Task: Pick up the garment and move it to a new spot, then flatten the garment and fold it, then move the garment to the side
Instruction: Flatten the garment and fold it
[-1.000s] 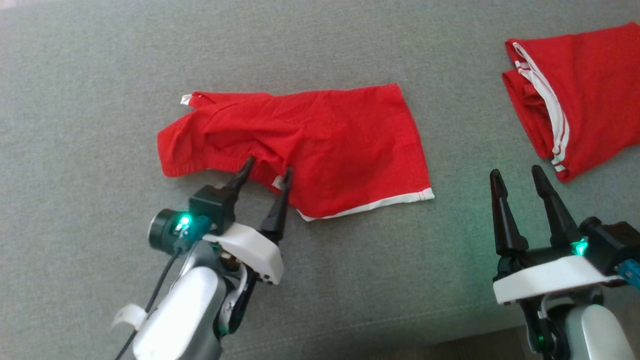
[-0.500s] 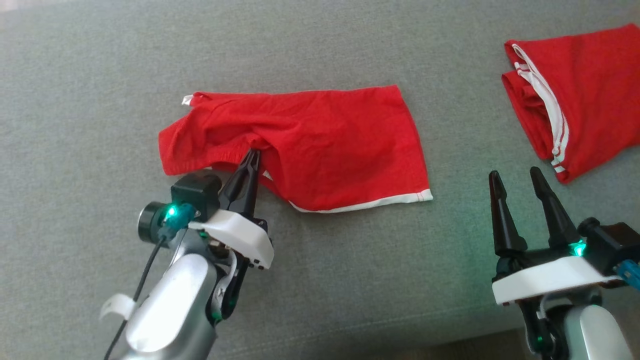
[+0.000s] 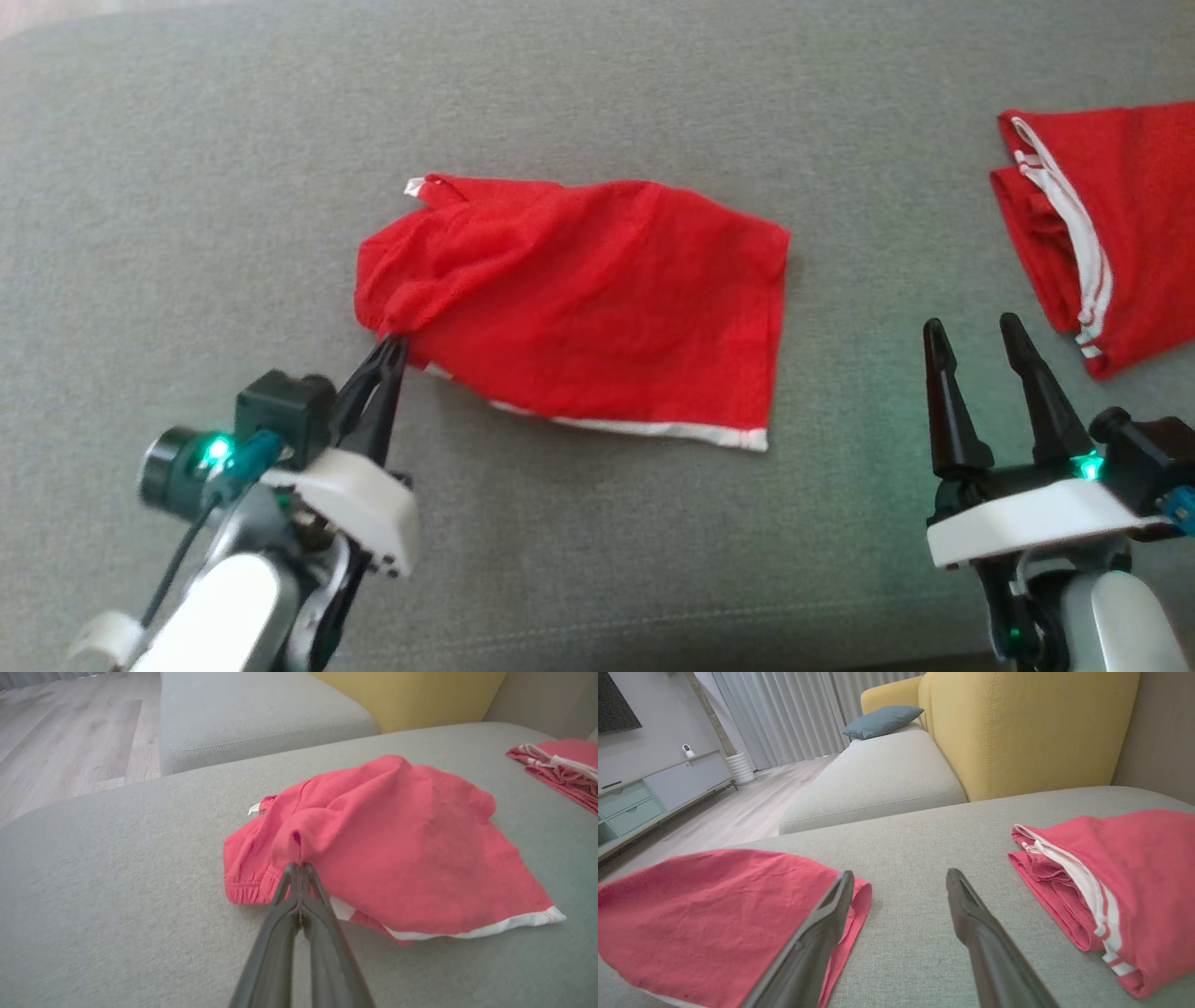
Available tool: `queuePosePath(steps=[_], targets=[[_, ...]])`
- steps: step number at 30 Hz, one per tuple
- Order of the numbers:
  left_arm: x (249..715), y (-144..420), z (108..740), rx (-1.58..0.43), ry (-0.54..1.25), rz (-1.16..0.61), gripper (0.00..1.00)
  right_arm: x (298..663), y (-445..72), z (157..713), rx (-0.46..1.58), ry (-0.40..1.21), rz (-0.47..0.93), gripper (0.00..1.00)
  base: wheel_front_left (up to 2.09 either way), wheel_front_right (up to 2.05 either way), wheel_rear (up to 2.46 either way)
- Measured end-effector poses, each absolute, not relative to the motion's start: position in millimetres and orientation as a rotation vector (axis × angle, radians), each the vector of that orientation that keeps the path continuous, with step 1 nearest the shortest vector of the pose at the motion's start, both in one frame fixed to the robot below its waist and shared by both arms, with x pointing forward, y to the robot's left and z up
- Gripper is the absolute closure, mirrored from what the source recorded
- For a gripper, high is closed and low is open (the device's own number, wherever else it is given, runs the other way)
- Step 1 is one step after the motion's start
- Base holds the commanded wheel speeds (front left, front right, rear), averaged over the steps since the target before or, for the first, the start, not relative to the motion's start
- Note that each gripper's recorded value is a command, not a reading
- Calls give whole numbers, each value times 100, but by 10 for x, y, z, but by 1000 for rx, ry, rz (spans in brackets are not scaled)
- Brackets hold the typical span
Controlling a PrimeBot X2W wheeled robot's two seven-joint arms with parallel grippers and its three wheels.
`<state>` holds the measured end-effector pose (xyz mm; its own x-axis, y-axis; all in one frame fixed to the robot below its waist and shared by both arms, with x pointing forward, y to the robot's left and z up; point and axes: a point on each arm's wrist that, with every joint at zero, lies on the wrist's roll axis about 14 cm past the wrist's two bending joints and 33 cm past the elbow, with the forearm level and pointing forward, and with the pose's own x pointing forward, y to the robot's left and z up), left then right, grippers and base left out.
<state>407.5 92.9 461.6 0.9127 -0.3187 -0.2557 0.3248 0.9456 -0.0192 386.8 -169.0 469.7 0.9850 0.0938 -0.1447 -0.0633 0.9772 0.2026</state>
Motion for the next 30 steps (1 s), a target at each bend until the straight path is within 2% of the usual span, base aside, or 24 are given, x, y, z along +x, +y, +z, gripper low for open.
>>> queuePosePath(steps=[6, 13, 14, 15, 23, 30], targets=[[3905, 1189, 4459, 42, 393, -273, 100, 3899, -1641, 4664, 201, 166, 94, 0, 0, 0, 0], [3858, 1109, 4261, -20, 452, -284, 100, 3901, -1651, 4640, 198, 177, 90, 0, 0, 0, 0], [3854, 1091, 4234, -32, 451, -283, 63, 3900, -1655, 4646, 198, 175, 89, 0, 0, 0, 0], [3860, 1073, 4239, -47, 437, -279, 0, 3899, -1658, 4657, 197, 172, 89, 0, 0, 0, 0], [4007, 1044, 4735, -166, 133, -211, 0, 3905, -1635, 4836, 163, 126, 106, 0, 0, 0, 0], [4050, 1270, 5063, -87, -49, -113, 0, 3894, -1596, 4986, 124, 90, 132, 0, 0, 0, 0]])
